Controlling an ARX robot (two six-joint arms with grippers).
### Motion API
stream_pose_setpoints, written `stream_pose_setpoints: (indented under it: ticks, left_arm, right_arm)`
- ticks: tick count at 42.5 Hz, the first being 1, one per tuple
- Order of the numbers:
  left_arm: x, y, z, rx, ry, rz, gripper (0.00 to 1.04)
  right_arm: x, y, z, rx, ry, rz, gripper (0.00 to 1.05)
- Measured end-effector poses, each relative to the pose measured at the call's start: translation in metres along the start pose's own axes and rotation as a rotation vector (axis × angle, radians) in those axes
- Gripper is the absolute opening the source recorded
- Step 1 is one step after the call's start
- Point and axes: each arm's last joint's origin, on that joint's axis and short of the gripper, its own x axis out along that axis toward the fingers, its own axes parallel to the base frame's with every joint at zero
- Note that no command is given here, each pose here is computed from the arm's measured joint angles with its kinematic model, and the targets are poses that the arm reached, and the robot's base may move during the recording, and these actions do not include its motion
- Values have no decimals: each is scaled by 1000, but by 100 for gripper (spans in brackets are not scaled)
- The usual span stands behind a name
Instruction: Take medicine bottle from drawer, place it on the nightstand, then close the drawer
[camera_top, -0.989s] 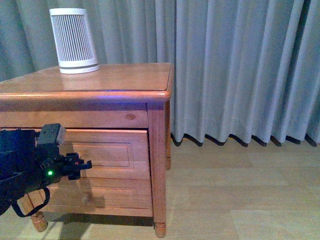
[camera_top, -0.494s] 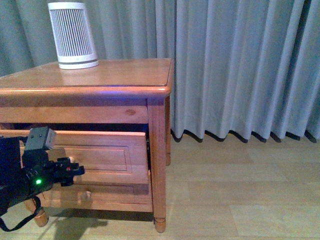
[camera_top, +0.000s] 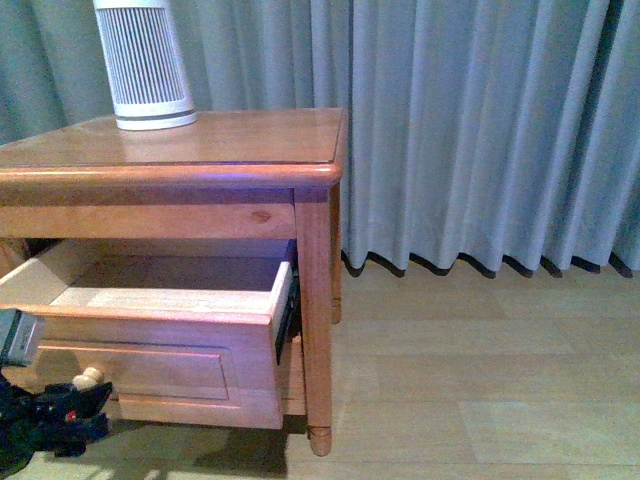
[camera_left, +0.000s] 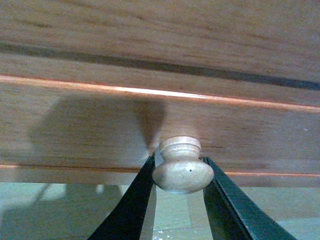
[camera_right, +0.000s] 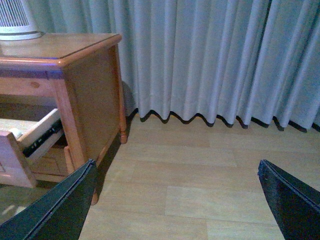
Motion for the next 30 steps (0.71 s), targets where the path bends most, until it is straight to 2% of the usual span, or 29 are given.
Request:
stream_pose_setpoints:
  ticks: [20,30]
  left_arm:
    - [-33,-6,-15,26,21,14,25]
    - [-39,-4,-22,9,61,47,66]
  right_arm:
    - [0,0,0,0,0,0,98]
    - [0,0,0,0,0,0,98]
